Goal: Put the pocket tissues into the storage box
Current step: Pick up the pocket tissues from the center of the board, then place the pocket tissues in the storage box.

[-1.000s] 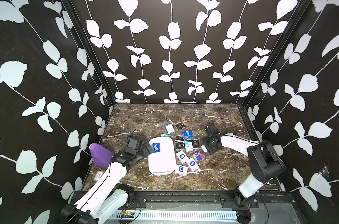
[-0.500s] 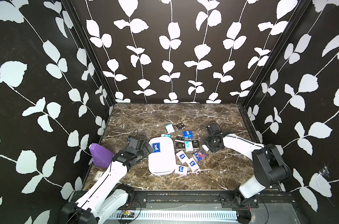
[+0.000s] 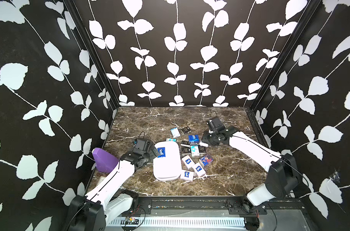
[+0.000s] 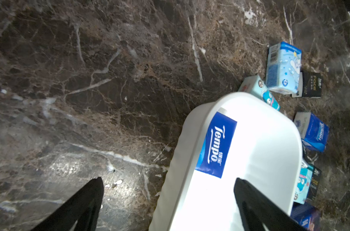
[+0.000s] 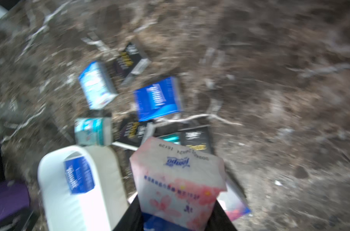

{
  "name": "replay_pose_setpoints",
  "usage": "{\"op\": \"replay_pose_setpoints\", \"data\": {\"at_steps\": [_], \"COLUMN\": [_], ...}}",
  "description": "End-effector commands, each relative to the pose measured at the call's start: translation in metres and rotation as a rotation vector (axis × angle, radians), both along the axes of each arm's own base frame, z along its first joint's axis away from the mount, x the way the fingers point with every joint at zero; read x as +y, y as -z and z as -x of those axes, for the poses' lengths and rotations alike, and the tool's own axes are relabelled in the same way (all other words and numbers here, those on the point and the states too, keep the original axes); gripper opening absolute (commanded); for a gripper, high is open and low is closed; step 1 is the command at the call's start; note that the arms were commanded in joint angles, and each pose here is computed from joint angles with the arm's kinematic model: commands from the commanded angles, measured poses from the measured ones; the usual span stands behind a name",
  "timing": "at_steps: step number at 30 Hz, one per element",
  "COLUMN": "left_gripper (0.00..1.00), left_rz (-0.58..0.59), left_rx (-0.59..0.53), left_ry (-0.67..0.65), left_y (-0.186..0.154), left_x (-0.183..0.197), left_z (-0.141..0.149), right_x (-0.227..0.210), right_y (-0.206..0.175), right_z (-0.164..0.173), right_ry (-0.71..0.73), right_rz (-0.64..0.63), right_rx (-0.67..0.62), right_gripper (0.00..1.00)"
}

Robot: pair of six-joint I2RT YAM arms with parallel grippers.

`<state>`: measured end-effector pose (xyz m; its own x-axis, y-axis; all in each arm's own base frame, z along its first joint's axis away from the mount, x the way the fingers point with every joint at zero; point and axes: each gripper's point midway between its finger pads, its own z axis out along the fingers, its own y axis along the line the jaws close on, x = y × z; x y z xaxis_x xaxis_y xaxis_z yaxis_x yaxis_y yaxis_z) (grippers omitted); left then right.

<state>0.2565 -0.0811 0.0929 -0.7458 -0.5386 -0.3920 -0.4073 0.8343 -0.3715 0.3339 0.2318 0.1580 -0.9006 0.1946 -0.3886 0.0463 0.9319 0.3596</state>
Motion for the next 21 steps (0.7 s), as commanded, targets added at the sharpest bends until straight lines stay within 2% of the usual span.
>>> {"op": "replay_pose_setpoints", "data": {"at_steps": [1,11,17,21], "left_gripper": [0.99,0.99,0.99,0.99], "left_rz": [0.004,-0.015,-0.002,0.006], "left_rx": [-0.022,-0.005,0.003,-0.009], "left_ry": [-0.017,-0.091,-0.095,-0.096], "left_y": [-0.008,-0.002,0.000,-0.006], "left_x": [0.007,0.038,0.039,0.039], "left_z": [-0.010,0.000,0.005,0.007], "right_x": [0.045,0.162,0.189,0.188], "right_y": [-0.008,0.005,0.023,0.040], "right_z": [0.008,0.030,0.036,0.031], "right_ry": [-0.175,-0.410,-0.470,-0.438], "right_rz": [0.024,-0.035,0.012,0.076], "right_rx": [-0.001,0.036,0.086,0.130], "right_gripper": [0.42,0.42,0.42,0.42]}}
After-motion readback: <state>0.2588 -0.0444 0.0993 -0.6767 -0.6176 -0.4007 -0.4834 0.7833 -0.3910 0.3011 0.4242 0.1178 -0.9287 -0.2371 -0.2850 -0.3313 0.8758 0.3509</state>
